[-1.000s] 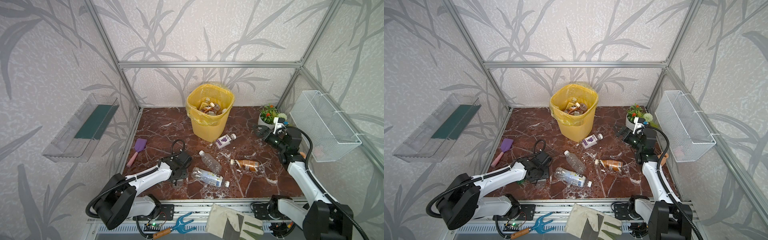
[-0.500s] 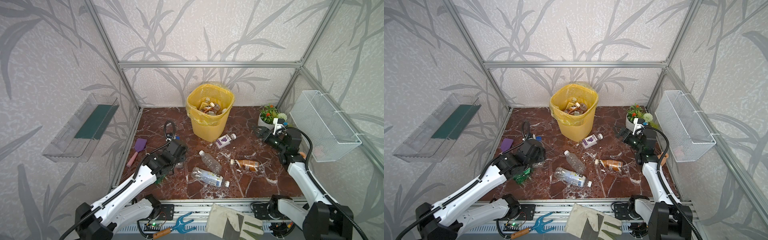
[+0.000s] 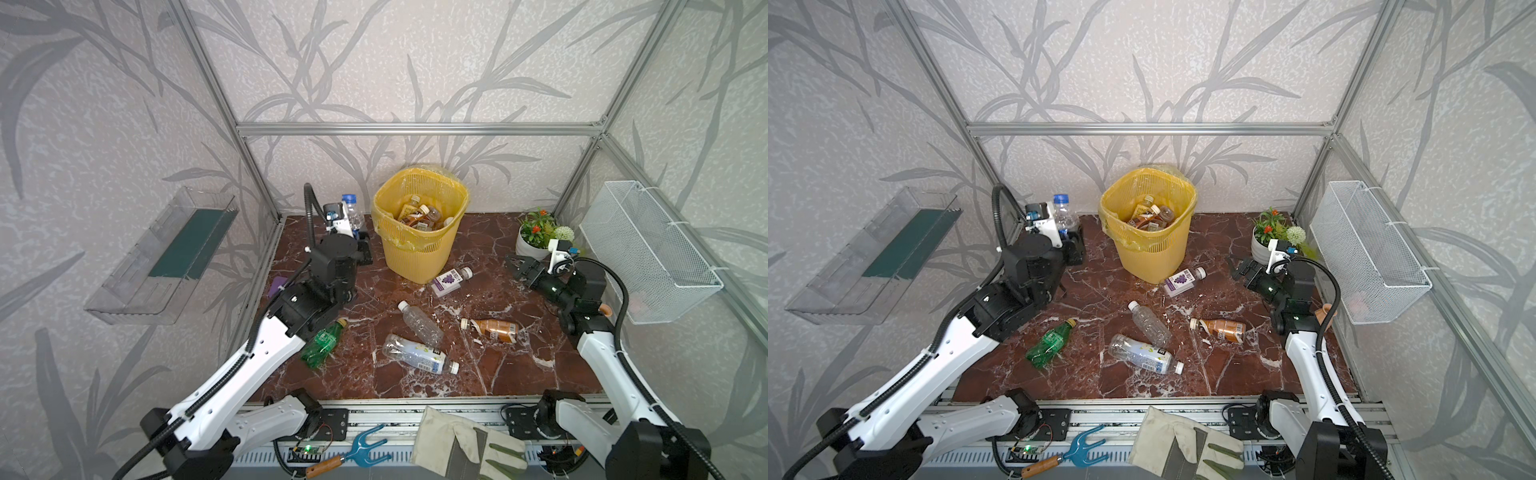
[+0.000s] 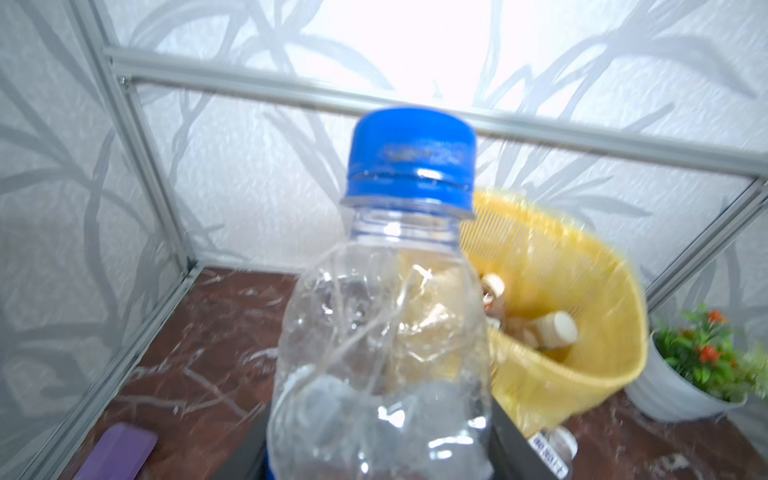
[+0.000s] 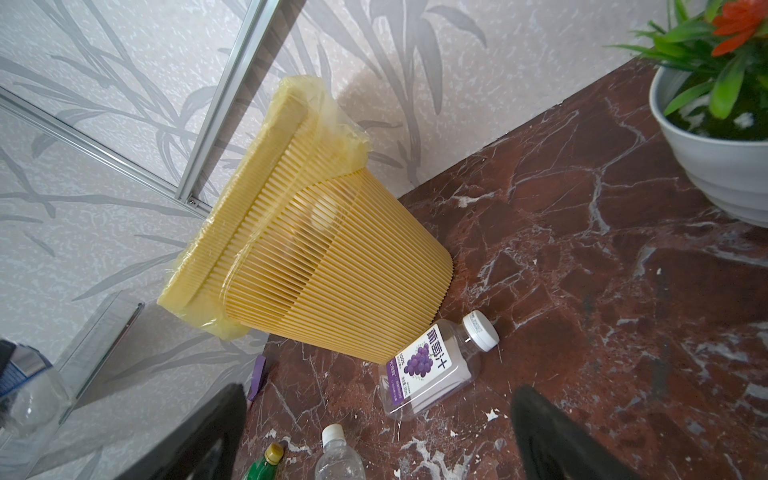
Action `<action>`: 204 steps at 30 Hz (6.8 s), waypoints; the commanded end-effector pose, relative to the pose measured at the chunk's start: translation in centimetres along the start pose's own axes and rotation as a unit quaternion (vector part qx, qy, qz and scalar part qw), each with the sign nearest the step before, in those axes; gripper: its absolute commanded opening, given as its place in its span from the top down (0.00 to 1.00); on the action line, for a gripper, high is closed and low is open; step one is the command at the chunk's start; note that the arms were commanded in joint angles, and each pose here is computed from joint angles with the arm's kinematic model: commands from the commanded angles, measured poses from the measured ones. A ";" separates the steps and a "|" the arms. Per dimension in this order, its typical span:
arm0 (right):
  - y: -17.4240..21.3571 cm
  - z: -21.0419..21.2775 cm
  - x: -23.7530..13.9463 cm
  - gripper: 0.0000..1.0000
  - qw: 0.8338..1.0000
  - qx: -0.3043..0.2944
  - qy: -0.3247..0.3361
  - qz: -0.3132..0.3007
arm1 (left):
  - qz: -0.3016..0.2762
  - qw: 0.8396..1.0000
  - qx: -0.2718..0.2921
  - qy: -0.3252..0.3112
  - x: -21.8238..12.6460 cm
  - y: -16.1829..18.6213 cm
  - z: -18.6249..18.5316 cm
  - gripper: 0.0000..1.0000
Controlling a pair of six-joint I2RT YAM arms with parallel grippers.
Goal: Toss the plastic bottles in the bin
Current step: 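Carry the Pepsi bottle over the yellow bin with the left gripper and release, then withdraw the left gripper and move it above the green soda bottle, then lower the left gripper onto the green soda bottle and close on it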
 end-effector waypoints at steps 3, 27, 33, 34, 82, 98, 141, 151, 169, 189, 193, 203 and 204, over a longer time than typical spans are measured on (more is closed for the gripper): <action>0.5 0.0 -0.5 0.01 1.000 -0.004 0.005 0.002 | -0.038 0.995 -0.006 0.097 5.6 -2.6 -6.4 0.45; 0.6 0.4 -1.5 0.01 0.999 -0.026 0.018 0.013 | 0.062 0.994 0.016 0.092 8.5 0.0 -8.1 0.01; 1.2 -0.2 -1.2 0.01 1.000 -0.013 0.022 0.017 | 0.031 0.998 -0.032 -0.035 4.8 0.3 -1.2 0.01; 1.4 -0.3 -1.1 0.01 0.999 -0.010 0.023 0.021 | 0.032 0.998 -0.037 -0.051 4.3 0.6 -0.2 0.01; 4.7 -1.1 1.3 0.04 0.989 -0.015 0.044 0.143 | 0.071 0.664 -0.596 -0.447 -6.5 24.4 22.1 0.05; 4.8 -1.3 1.8 0.03 0.987 -0.015 0.042 0.152 | 0.058 0.709 -0.544 -0.445 -7.3 22.5 22.6 0.04; 5.7 -1.9 2.4 0.03 0.987 0.011 0.039 0.158 | 0.207 0.762 -0.259 -0.556 -8.0 21.5 33.6 0.01; 6.0 -2.2 2.8 0.03 0.986 0.020 0.035 0.161 | 0.197 0.772 -0.246 -0.552 -6.5 21.0 34.2 0.03; 6.3 -2.5 3.2 0.03 0.985 0.013 0.032 0.170 | 0.294 0.761 -0.232 -0.530 -3.4 23.5 34.3 0.26; 6.1 -2.4 3.1 0.03 0.984 0.006 0.035 0.173 | 0.338 0.800 -0.217 -0.445 -0.6 25.3 30.4 0.41; 6.0 -2.4 3.0 0.03 0.984 0.003 0.035 0.173 | 0.349 0.811 -0.228 -0.411 0.1 25.6 28.9 0.42; 5.6 -2.1 2.8 0.03 0.985 -0.002 0.036 0.169 | 0.365 0.838 -0.174 -0.366 0.6 23.6 25.7 0.41; 5.6 -2.1 2.7 0.03 0.985 -0.002 0.037 0.170 | 0.358 0.844 -0.164 -0.364 0.4 22.8 25.6 0.37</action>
Point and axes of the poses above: each gripper's point midway between its finger pads, its own x axis out along the fingers, its own z axis along the line the jaws close on, y = z × x, the point moved 4 cm from there along -x, back along the fingers, and after that the axes turned 13 degrees about -x, right-handed, at the moved point
